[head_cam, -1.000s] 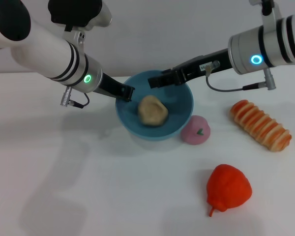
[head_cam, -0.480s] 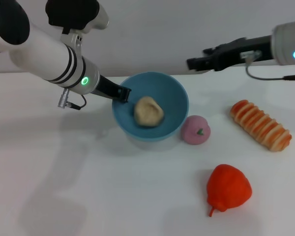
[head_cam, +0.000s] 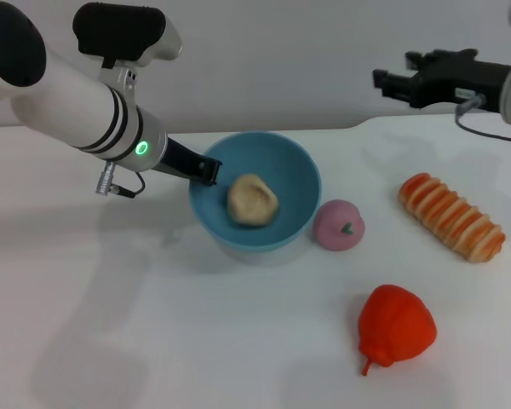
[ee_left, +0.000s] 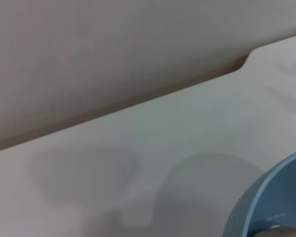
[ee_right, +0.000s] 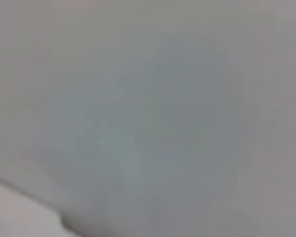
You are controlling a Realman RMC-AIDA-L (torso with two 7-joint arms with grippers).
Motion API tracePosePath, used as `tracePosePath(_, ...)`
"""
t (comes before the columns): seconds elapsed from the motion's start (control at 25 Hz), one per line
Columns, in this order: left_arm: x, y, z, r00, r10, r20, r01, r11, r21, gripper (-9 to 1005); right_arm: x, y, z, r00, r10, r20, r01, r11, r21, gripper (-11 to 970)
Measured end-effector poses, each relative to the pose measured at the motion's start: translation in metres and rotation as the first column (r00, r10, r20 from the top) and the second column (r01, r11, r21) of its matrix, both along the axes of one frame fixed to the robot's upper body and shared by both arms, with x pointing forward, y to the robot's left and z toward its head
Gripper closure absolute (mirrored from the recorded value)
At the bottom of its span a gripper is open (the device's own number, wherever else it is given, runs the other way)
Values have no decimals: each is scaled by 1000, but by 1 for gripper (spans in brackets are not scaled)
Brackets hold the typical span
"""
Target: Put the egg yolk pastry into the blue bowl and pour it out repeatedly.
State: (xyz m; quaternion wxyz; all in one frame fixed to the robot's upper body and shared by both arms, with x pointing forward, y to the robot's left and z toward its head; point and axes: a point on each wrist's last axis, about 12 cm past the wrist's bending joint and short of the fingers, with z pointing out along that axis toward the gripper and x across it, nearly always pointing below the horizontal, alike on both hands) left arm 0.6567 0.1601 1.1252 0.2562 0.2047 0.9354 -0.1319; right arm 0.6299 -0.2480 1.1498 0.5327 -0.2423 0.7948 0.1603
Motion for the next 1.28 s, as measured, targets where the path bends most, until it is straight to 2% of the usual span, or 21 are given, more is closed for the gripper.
tracePosePath(0.28, 1, -2, 2, 1000, -2, 11, 2, 1000, -5, 996, -18, -11, -16, 978, -11, 210, 3, 999, 37, 414)
tracePosePath(0.4, 1, -2, 2, 1000, -1, 17, 1, 1000, -6, 996, -24, -18, -28, 965, -49, 258, 40, 998, 43, 414)
tracePosePath(0.64, 2, -2, 3, 1000, 0, 21, 0, 1000, -7, 996, -32, -46, -54, 924, -245, 293, 217, 968, 126, 414)
tracePosePath(0.8, 3, -3, 4, 999, 0, 33, 0, 1000, -9, 997, -53, -63, -77, 891, -262, 369, 267, 963, 41, 414)
tracePosePath(0.92, 5, -6, 8, 999, -5, 46, 5, 1000, -11, 997, -72, -73, -90, 859, -306, 409, 306, 950, 69, 414)
tracePosePath(1.08, 11, -12, 17, 995, -18, 94, 19, 1000, -9, 997, -89, -83, -99, 834, -377, 404, 342, 926, 159, 413)
tracePosePath(1.28, 20, -26, 31, 973, -76, 220, 73, 997, 23, 997, -97, -86, -113, 840, -403, 363, 372, 915, 154, 413)
